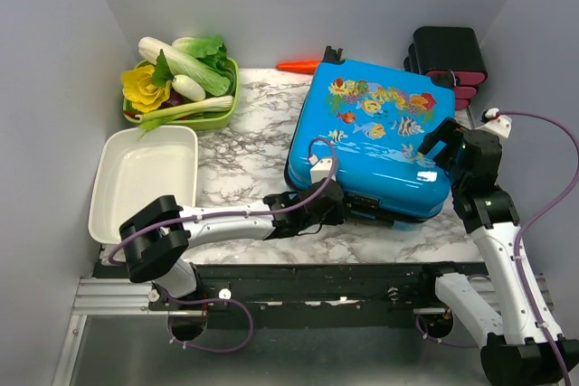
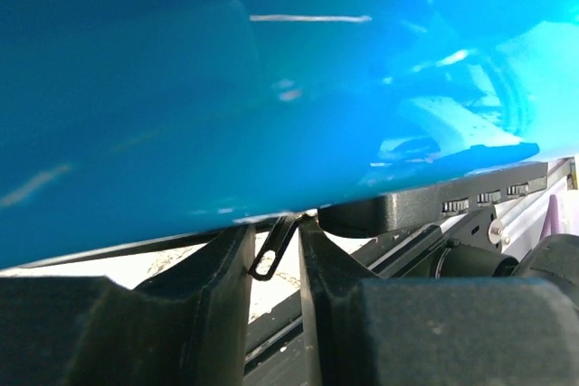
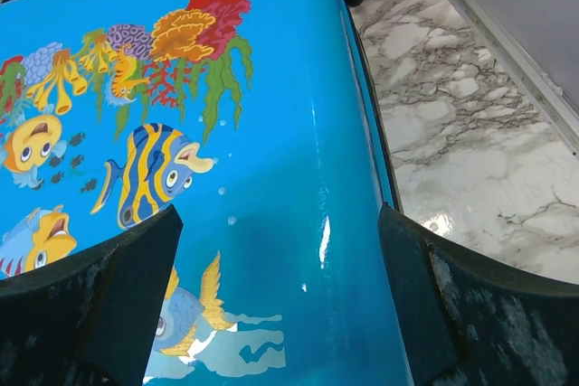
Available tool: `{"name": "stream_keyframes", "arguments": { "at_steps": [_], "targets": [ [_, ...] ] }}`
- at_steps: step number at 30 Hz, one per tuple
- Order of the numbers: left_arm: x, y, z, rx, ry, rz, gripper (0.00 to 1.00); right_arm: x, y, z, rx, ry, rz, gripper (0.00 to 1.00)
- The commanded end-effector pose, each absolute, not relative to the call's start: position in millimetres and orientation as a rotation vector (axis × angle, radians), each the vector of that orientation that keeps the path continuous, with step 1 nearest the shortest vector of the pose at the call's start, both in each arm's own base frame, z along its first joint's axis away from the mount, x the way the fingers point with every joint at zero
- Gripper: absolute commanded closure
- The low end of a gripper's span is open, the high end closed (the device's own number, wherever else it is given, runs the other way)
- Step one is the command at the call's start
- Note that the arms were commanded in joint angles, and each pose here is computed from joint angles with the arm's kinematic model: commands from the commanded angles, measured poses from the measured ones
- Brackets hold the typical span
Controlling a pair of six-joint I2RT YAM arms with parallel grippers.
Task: Open, take out, and arrange the luggage
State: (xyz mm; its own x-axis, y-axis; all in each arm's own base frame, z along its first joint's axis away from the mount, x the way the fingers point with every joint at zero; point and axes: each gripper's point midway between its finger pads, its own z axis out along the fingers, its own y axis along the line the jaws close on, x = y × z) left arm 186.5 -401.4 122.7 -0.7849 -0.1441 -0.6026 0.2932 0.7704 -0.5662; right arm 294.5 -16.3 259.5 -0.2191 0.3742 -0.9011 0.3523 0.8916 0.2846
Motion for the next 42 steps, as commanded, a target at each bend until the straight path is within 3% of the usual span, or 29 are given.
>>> {"name": "stream_keyframes", "arguments": {
  "at_steps": [1,3,12,18,23,25,28,32,42],
  "targets": [
    [199.7,-424.1,150.8,0.142,2.215,-0.985,0.81,293.9,-17.0,263.1,0.539,1.796,0.036,0.02],
    [198.0,-425.2,154.5,0.177,2.211,-0.983,1.00,294.1,-16.3,264.1,0.533,1.794,0.040,0.02],
    [182.6,-369.4,147.7,0.189,2.245,-0.812,1.00,294.3,-16.2,264.2,0.498,1.804,0.022,0.03],
    [194.6,-285.9,116.0,-0.004,2.283,-0.427,1.00,296.3,-19.0,259.1,0.479,1.825,-0.013,0.03],
    [214.9,-245.3,120.7,-0.168,2.223,-0.269,1.00,296.0,-22.1,261.0,0.455,1.824,-0.045,0.03],
    [216.3,-248.3,126.5,-0.139,2.209,-0.290,1.00,301.8,-2.9,275.8,0.275,1.806,0.024,0.06],
    [213.0,-266.0,137.5,-0.063,2.195,-0.415,1.00,290.1,76.3,303.2,-0.200,1.693,0.325,0.11],
    [209.3,-272.2,147.8,-0.030,2.177,-0.491,1.00,249.8,141.2,319.4,-0.592,1.546,0.369,0.12],
    [213.9,-279.1,148.9,0.060,2.144,-0.653,1.00,147.5,266.1,233.5,-1.275,1.381,0.538,0.16]
  ]
}}
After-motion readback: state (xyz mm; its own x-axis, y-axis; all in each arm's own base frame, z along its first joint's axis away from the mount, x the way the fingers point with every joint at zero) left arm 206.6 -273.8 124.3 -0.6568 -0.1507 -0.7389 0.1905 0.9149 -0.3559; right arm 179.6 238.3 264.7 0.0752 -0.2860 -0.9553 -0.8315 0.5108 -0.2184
